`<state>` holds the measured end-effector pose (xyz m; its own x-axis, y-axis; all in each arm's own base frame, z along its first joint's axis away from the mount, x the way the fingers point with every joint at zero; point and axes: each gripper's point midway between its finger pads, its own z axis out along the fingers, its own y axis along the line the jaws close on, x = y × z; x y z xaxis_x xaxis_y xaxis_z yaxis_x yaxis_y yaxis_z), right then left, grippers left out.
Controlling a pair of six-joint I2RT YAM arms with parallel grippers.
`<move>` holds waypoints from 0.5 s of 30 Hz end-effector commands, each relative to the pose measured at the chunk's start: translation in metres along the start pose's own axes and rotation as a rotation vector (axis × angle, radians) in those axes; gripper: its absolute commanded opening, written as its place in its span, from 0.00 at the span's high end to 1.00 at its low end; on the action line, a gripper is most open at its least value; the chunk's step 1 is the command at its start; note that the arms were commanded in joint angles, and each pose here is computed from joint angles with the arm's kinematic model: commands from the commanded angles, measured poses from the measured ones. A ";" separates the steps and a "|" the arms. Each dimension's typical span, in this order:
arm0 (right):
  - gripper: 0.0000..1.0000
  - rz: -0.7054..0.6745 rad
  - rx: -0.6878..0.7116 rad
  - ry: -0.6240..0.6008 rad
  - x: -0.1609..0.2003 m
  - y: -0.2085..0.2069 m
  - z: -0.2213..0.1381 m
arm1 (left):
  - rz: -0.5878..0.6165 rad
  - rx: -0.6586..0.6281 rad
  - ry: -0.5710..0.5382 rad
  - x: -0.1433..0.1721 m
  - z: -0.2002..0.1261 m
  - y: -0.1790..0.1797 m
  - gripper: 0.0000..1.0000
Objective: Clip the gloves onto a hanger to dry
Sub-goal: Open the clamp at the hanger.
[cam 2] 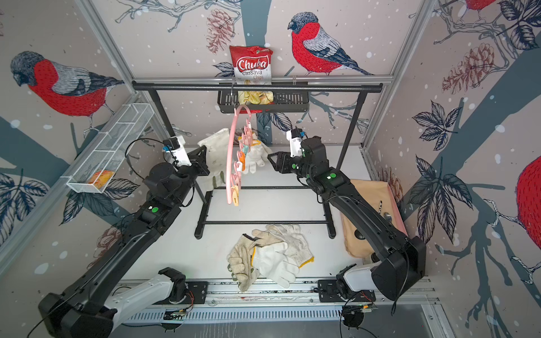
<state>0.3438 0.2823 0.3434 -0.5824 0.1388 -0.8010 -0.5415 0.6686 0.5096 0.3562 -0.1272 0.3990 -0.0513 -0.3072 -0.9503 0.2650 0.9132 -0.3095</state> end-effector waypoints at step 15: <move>0.40 -0.050 -0.065 0.010 -0.015 0.017 0.017 | 0.022 0.203 0.028 -0.008 0.033 -0.052 1.00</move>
<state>0.3543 0.2988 0.3487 -0.5840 0.1028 -0.8052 -0.5683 0.6565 0.4960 0.3762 -0.1754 0.4102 -0.1058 -0.2822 -0.9535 0.4167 0.8580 -0.3002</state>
